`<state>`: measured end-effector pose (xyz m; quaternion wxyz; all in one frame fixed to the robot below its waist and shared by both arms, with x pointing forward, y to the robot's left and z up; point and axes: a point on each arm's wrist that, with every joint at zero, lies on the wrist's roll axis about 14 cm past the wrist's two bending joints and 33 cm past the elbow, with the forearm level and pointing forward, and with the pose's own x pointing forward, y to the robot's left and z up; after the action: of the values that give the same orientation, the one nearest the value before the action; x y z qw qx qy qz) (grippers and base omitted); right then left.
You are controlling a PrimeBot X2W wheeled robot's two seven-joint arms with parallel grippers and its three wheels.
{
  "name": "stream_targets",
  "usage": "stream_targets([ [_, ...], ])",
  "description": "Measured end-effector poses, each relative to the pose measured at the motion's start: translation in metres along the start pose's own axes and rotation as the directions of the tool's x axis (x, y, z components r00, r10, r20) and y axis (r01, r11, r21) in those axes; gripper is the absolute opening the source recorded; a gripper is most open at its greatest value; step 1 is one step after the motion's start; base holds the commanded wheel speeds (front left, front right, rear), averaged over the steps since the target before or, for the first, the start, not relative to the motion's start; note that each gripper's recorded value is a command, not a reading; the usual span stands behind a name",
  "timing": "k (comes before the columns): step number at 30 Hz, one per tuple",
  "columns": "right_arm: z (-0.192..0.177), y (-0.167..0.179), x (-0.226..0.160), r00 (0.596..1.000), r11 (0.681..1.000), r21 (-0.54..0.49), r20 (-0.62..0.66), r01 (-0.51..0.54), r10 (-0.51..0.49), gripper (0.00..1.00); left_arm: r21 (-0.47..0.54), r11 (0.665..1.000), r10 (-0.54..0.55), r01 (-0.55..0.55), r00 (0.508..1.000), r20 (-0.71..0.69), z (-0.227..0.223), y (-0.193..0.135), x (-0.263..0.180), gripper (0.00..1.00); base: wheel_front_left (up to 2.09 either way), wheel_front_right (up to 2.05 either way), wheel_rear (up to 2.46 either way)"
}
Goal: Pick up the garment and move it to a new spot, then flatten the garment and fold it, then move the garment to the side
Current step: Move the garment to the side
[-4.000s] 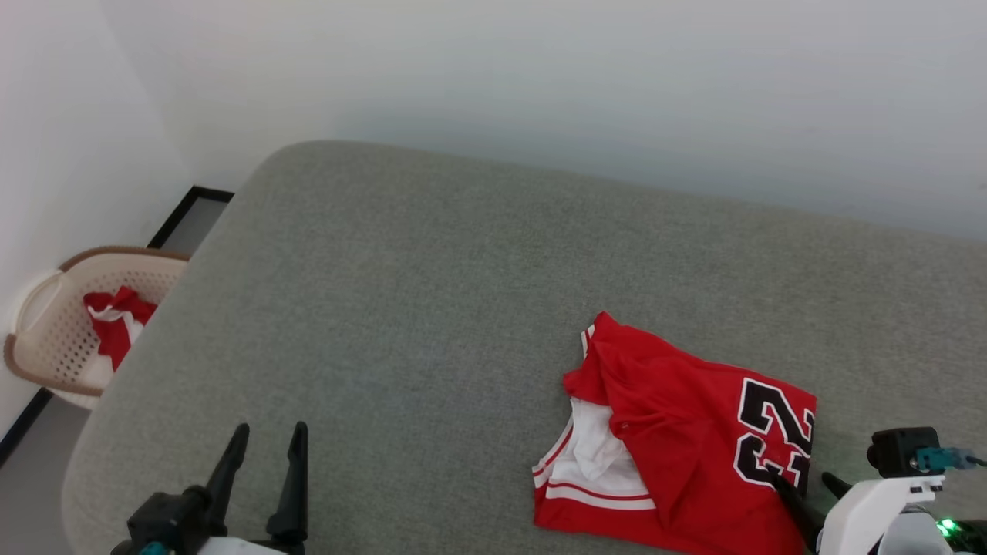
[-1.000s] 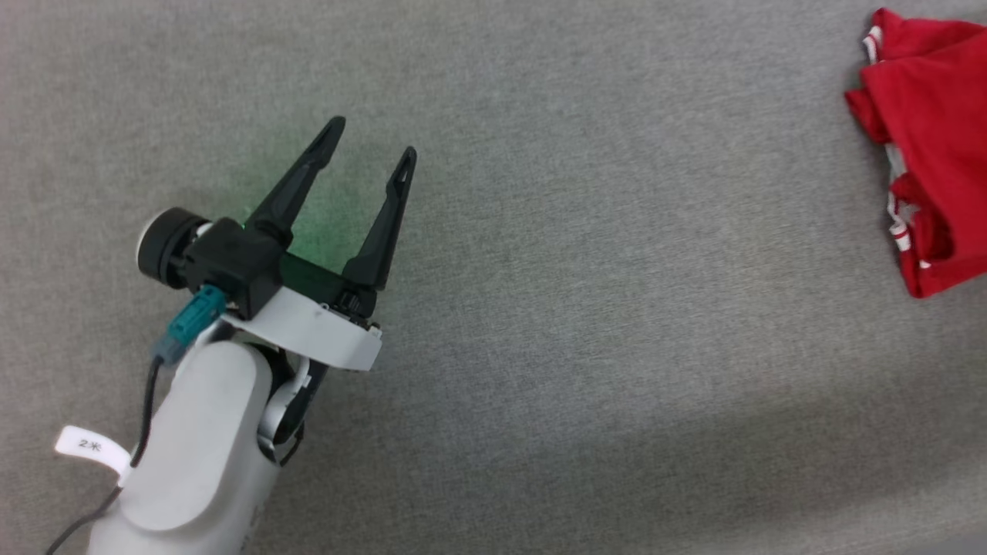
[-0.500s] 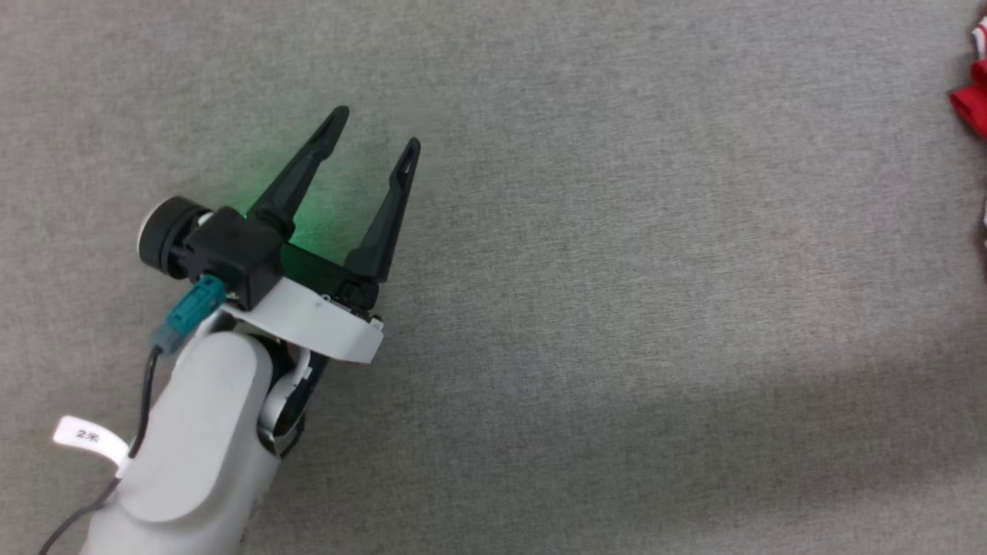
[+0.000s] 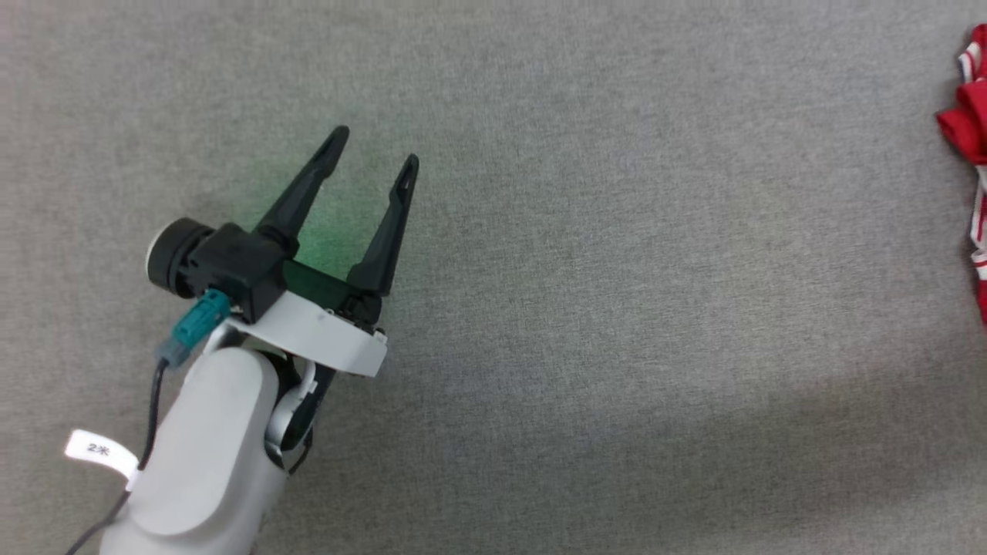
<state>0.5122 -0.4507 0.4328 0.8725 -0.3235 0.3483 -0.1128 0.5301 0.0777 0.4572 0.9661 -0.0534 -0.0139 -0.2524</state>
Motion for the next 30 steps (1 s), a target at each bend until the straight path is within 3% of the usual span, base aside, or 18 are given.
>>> stream_targets([
  [1, 0.002, -0.004, -0.002, 1.000, 1.000, -0.001, 0.008, 0.007, -0.007, 0.55, 0.000, 1.000, 0.001, -0.001, 1.000, 0.005, 0.003, -0.001, -0.001, 1.00, 0.00, 0.00, 0.00],
  [4, 0.008, -0.014, -0.011, 0.999, 0.999, 0.021, 0.032, 0.028, -0.028, 0.55, 0.002, 1.000, 0.007, -0.007, 1.000, 0.006, 0.009, -0.003, -0.008, 1.00, 0.00, 0.00, 0.00],
  [5, 0.010, -0.018, -0.013, 0.999, 0.999, 0.027, 0.040, 0.035, -0.036, 0.62, 0.005, 1.000, 0.010, -0.010, 1.000, 0.007, 0.011, -0.003, -0.010, 1.00, 0.00, 0.00, 0.00],
  [7, 0.015, -0.027, -0.020, 0.997, 0.998, 0.047, 0.062, 0.050, -0.053, 0.93, 0.009, 1.000, 0.023, -0.023, 1.000, 0.015, 0.018, -0.002, -0.016, 1.00, 0.00, 0.00, 0.00],
  [8, 0.017, -0.030, -0.023, 0.996, 0.997, 0.049, 0.071, 0.055, -0.059, 1.00, 0.009, 0.999, 0.031, -0.032, 0.999, 0.020, 0.022, -0.001, -0.019, 1.00, 0.00, 0.00, 0.00],
  [20, 0.046, -0.012, -0.066, 0.968, 0.987, 0.159, 0.248, -0.011, -0.029, 1.00, 0.029, 0.989, 0.141, -0.143, 0.989, 0.046, 0.053, 0.008, -0.078, 1.00, 0.00, 0.00, 0.00],
  [30, 0.073, 0.033, -0.109, 0.891, 0.953, 0.258, 0.454, -0.156, 0.022, 1.00, 0.040, 0.964, 0.259, -0.264, 0.962, 0.090, 0.078, 0.020, -0.137, 1.00, 0.00, 0.00, 0.00],
])
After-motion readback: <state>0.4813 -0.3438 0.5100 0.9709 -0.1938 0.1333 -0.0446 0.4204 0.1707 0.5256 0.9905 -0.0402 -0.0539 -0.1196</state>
